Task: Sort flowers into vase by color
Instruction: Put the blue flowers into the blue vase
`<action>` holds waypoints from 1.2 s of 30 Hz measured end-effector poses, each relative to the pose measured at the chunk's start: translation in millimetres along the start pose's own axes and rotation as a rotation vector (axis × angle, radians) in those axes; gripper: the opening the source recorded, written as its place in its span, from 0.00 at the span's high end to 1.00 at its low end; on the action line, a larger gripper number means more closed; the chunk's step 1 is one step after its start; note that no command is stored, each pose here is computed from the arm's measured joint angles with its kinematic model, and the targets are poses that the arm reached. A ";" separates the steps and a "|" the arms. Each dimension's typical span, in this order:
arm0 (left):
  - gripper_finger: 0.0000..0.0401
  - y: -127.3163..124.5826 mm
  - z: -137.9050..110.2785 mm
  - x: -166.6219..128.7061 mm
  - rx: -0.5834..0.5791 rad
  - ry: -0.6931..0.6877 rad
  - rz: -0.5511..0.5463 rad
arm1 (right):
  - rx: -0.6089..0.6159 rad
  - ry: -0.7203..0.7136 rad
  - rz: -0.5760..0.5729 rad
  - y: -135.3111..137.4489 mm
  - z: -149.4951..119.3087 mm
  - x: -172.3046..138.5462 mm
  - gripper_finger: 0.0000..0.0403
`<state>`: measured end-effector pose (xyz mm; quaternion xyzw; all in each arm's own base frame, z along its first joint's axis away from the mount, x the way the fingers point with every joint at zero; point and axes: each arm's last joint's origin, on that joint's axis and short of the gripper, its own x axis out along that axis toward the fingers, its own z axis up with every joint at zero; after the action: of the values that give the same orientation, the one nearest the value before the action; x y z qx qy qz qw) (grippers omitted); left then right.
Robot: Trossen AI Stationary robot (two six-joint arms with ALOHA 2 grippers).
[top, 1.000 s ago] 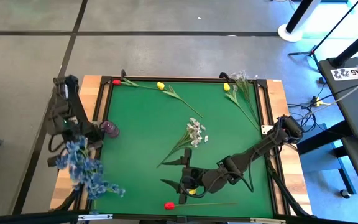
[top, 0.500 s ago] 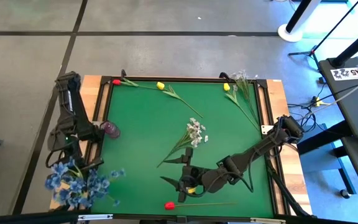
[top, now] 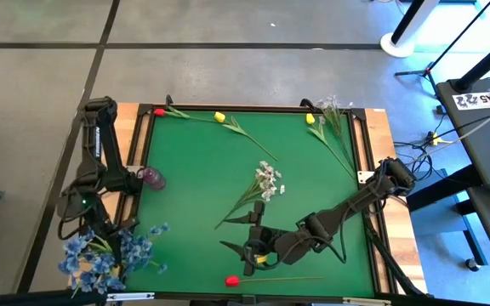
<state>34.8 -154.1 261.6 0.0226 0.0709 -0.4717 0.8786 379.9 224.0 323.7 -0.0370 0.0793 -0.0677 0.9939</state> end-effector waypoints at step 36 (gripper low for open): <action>0.68 2.8 -12.6 -25.8 -0.704 0.386 0.069 | -0.010 0.012 0.000 0.0 -1.5 0.1 0.37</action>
<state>21.8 -130.0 252.8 -0.1893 0.3910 -0.3761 0.8184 379.8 223.9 322.2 -0.0416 0.0854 -0.0676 0.9932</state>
